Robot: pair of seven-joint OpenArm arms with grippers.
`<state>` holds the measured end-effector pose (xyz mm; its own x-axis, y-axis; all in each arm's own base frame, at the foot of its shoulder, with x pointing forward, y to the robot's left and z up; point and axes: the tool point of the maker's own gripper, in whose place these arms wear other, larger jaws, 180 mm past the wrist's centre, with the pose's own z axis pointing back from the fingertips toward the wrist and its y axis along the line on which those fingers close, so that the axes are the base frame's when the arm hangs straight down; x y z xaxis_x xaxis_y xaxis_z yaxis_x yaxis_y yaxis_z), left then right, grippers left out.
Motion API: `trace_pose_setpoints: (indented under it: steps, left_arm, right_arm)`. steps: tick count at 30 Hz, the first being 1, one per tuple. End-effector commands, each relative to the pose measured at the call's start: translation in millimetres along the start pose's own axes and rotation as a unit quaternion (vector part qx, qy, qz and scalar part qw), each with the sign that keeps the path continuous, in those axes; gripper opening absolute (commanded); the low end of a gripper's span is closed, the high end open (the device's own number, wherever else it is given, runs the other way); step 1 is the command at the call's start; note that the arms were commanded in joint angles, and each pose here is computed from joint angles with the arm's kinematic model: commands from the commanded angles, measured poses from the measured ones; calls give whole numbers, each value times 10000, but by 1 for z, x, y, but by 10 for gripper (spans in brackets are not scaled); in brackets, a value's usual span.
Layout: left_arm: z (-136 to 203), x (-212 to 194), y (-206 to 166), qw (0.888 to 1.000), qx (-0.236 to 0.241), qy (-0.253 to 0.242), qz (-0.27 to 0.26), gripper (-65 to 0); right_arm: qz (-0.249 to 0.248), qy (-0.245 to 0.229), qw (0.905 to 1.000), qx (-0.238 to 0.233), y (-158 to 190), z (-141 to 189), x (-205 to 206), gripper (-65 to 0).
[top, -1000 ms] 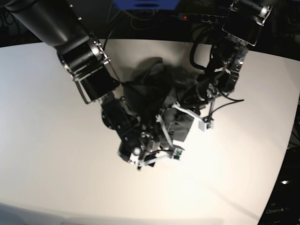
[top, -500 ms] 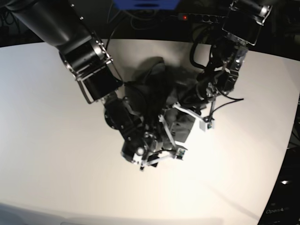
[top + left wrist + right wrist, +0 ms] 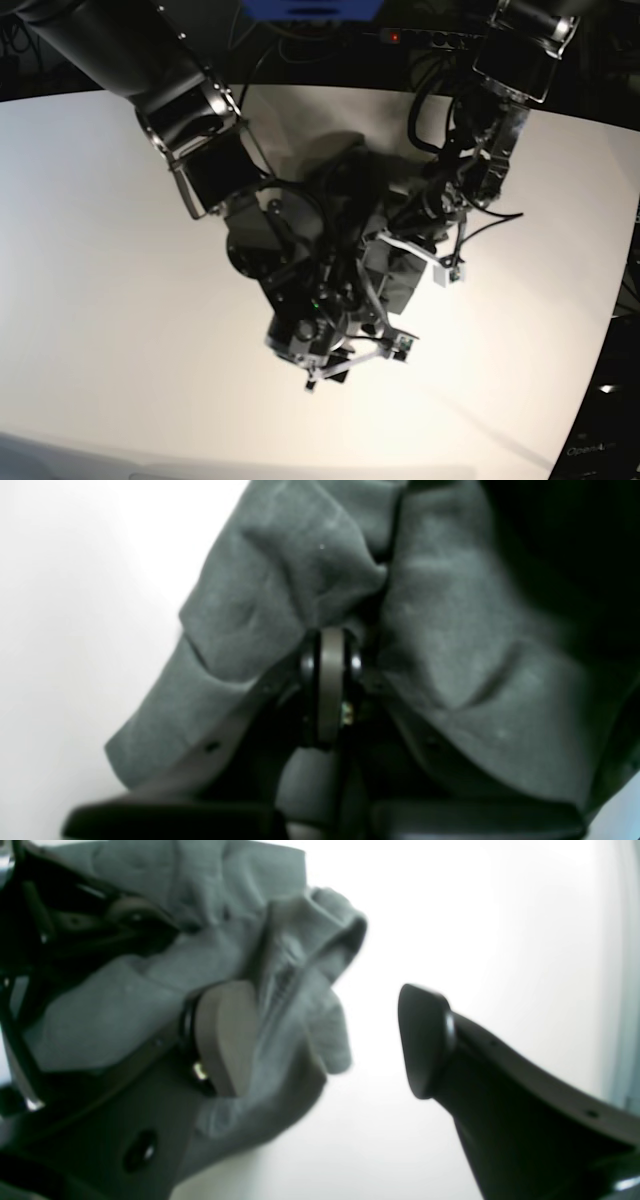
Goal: Fold the T-shirt properly
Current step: 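Fold the held end with the right gripper over toward the left gripper, then open the right gripper and release the folded end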
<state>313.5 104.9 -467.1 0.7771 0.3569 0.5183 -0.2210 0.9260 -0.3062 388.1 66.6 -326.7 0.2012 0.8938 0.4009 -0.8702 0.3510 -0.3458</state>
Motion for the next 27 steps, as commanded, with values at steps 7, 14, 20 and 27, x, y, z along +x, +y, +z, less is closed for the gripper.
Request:
trace_pose_setpoints:
  steps: [7, 14, 20, 27]
  left_arm:
    - [2, -63, 66, 9870, 1263, 984, 115, -623]
    - [3, -66, 70, 9864, 1288, 1012, 129, -623]
    - [3, -67, 68, 9866, 1273, 1012, 129, -623]
    - [4, -66, 64, 9873, 1217, 1007, 142, -623]
  right_arm:
    - [100, -186, 9980, -590, -29, 32, 13, -226]
    - [-96, 357, 9973, -642, -37, 23, -48, -512]
    - [-640, 763, 9931, -616, -41, 20, -105, -634]
    - [-1087, 917, 9891, -383, -20, 13, -134, -635]
